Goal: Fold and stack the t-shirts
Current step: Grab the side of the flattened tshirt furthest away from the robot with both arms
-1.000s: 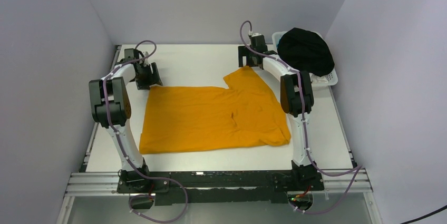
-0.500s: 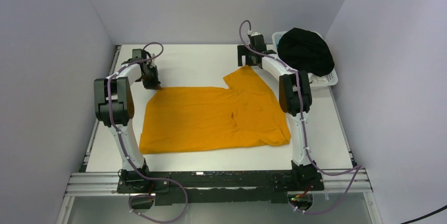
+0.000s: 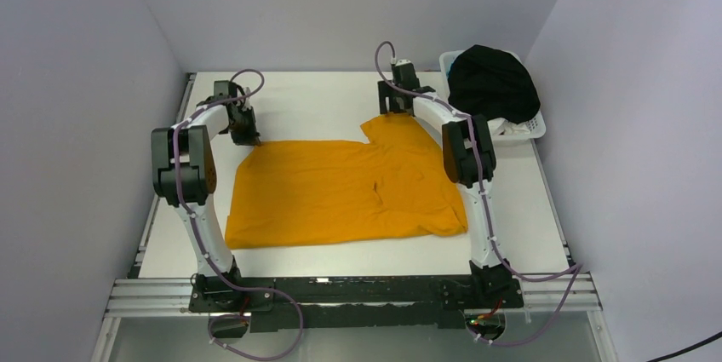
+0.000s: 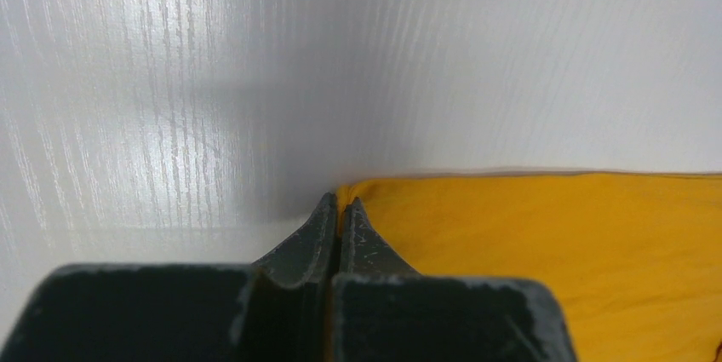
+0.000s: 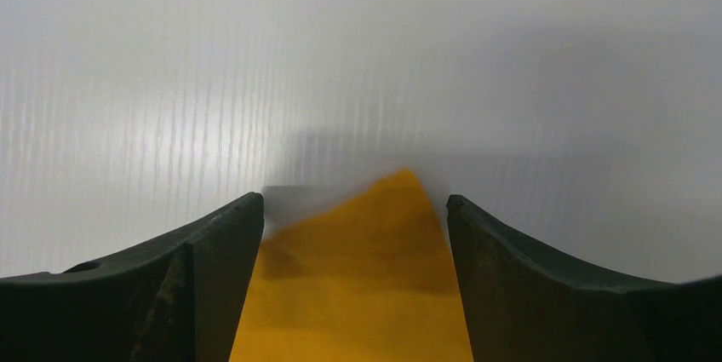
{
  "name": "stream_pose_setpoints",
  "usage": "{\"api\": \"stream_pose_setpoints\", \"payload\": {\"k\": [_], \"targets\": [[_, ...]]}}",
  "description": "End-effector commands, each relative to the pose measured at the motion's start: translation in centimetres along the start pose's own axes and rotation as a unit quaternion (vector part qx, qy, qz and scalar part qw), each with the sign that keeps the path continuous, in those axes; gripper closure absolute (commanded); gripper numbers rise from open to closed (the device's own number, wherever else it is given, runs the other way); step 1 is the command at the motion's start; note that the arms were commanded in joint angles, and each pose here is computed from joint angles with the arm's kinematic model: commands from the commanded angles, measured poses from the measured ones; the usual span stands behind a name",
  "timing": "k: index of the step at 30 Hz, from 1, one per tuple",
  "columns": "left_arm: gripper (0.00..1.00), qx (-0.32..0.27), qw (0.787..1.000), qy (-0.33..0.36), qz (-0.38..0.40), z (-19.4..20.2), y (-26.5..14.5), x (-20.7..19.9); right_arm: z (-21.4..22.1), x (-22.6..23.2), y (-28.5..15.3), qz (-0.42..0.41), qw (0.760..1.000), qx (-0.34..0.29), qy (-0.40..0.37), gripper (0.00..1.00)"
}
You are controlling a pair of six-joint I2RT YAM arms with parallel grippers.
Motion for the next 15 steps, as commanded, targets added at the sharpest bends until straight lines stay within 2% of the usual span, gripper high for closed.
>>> {"api": "stream_pose_setpoints", "payload": {"k": [1, 5, 10, 15], "targets": [[1.00, -0.025, 1.000, 0.000, 0.010, -0.5, -1.7, -0.8, 1.3, 0.0, -2.7, 0.004, 0.999, 0.027, 0.020, 0.22], [1.00, -0.023, 1.000, -0.002, 0.010, -0.3, -1.6, -0.8, 1.9, 0.3, -3.1, 0.001, 0.999, 0.029, 0.015, 0.35], [1.00, -0.030, 0.999, 0.000, 0.017, -0.5, -1.8, -1.1, 1.2, 0.5, -2.3, -0.003, 1.000, 0.019, 0.002, 0.62], [1.00, -0.043, 0.999, -0.008, 0.027, -0.5, -2.4, -1.4, 0.2, 0.8, -3.4, -0.007, 1.000, 0.008, -0.006, 0.94]]}}
Point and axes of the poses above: each gripper's point midway between its finger pads, its own y axis out along the fingers, its own x axis along the line the jaws close on, z = x × y, the point moved 9 cm from there along -y, back along the fingers, and after that the axes turned 4 degrees about y, right-handed, at the moved point
